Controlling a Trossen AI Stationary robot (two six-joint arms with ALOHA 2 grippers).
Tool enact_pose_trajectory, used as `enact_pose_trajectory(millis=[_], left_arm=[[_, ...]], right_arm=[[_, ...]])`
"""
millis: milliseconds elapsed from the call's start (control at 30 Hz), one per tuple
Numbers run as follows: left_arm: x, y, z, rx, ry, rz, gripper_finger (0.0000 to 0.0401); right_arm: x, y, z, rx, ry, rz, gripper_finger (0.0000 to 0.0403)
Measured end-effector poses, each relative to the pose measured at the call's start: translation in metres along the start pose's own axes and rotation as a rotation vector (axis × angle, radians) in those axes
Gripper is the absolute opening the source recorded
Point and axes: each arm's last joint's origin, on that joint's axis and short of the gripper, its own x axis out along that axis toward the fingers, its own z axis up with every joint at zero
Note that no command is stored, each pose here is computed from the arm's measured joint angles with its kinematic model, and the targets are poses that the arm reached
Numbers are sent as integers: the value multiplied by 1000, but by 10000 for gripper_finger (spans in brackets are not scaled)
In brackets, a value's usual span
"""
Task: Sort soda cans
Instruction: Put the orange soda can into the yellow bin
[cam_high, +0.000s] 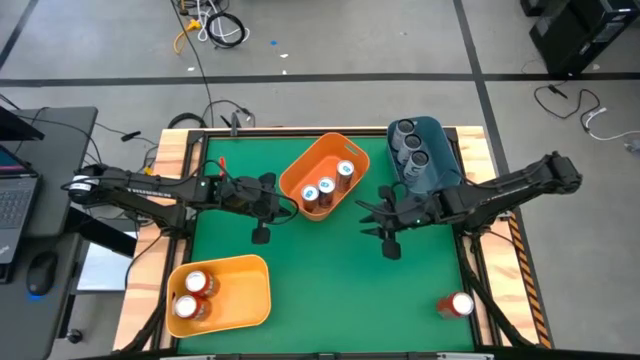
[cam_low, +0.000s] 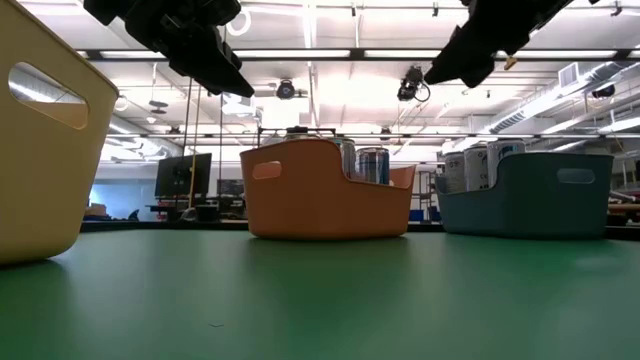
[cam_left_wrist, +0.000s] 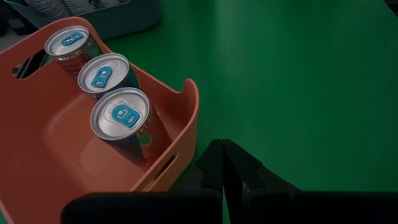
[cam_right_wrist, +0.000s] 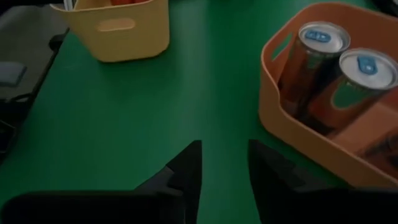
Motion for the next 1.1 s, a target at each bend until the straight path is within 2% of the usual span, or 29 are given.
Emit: enact_pose_trajectory(millis=[300,567,733,933,1100], left_arm=[[0,0,0,4,3,-2,1],[0,0,-4,36,38,-7,1],[0,0,-4,34,39,-7,1],[0,0,-4,35,43,-8,1],[0,0,-5,35,49,-9,1]], right_arm=[[-19,12,-3,108,8,89,140],[-38,32,-5,108,-8,189,169],[-53,48,9,94,6,207,189],[-69,65,25,101,140,172,213],[-74,74,25,221,349,85,231]])
